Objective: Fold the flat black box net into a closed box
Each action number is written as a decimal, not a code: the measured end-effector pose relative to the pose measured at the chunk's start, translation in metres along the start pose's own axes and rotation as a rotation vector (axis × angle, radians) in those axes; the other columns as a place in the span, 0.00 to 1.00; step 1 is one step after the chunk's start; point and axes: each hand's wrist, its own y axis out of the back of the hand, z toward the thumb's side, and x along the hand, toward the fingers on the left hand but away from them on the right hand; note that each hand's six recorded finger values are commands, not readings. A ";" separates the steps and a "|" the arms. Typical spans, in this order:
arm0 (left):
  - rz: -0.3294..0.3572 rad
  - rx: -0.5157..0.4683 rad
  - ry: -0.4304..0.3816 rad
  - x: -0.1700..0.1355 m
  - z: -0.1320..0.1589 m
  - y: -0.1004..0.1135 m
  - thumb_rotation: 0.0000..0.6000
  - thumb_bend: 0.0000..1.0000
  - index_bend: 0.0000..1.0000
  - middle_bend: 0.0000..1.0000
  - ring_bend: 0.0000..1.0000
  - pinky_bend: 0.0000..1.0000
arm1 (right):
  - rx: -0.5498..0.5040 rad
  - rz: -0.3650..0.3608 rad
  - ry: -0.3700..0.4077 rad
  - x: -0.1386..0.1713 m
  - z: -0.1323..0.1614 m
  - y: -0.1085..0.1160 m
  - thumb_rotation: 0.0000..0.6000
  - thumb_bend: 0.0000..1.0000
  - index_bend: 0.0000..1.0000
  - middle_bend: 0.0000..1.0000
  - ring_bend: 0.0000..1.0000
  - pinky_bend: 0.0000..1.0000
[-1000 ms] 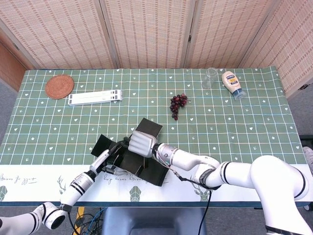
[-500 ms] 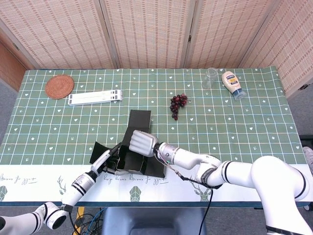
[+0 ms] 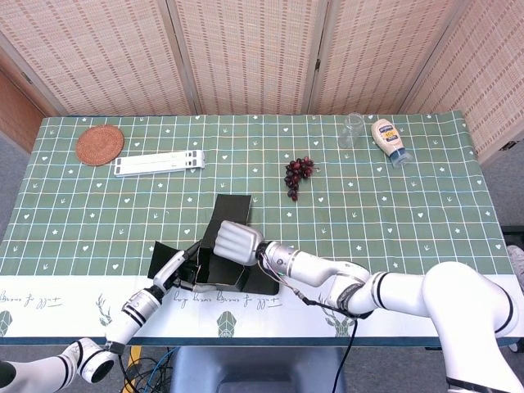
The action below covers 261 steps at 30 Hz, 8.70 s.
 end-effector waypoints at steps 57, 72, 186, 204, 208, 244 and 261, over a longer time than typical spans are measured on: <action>-0.010 -0.232 -0.030 -0.047 0.069 0.083 1.00 0.08 0.22 0.18 0.66 0.79 | -0.529 -0.324 -0.304 0.141 -0.032 -0.022 1.00 0.07 0.00 0.10 0.74 1.00; -0.088 -0.279 -0.035 -0.049 0.093 0.080 1.00 0.08 0.22 0.18 0.63 0.79 | -0.426 -0.565 -0.330 0.101 0.002 -0.012 1.00 0.07 0.00 0.07 0.70 1.00; -0.168 0.254 0.055 -0.019 0.024 0.031 1.00 0.08 0.13 0.18 0.62 0.79 | -0.237 -0.271 0.059 0.011 0.078 -0.027 1.00 0.27 0.23 0.37 0.75 1.00; -0.178 0.224 0.047 -0.019 0.025 0.027 1.00 0.08 0.15 0.18 0.62 0.79 | -0.206 -0.206 0.107 0.008 0.077 -0.024 1.00 0.40 0.56 0.64 0.79 1.00; -0.178 0.218 0.047 -0.019 0.025 0.026 1.00 0.08 0.15 0.18 0.62 0.79 | -0.205 -0.198 0.115 0.007 0.076 -0.024 1.00 0.43 0.63 0.69 0.80 1.00; -0.106 0.245 0.028 -0.025 0.032 0.026 1.00 0.08 0.10 0.08 0.29 0.63 | -0.231 -0.199 -0.003 0.032 0.050 -0.027 1.00 0.19 0.00 0.14 0.76 1.00; -0.017 0.299 -0.023 -0.057 0.059 0.039 1.00 0.08 0.06 0.00 0.00 0.23 | -0.691 -0.157 -0.259 0.103 0.033 -0.048 1.00 0.12 0.00 0.20 0.76 1.00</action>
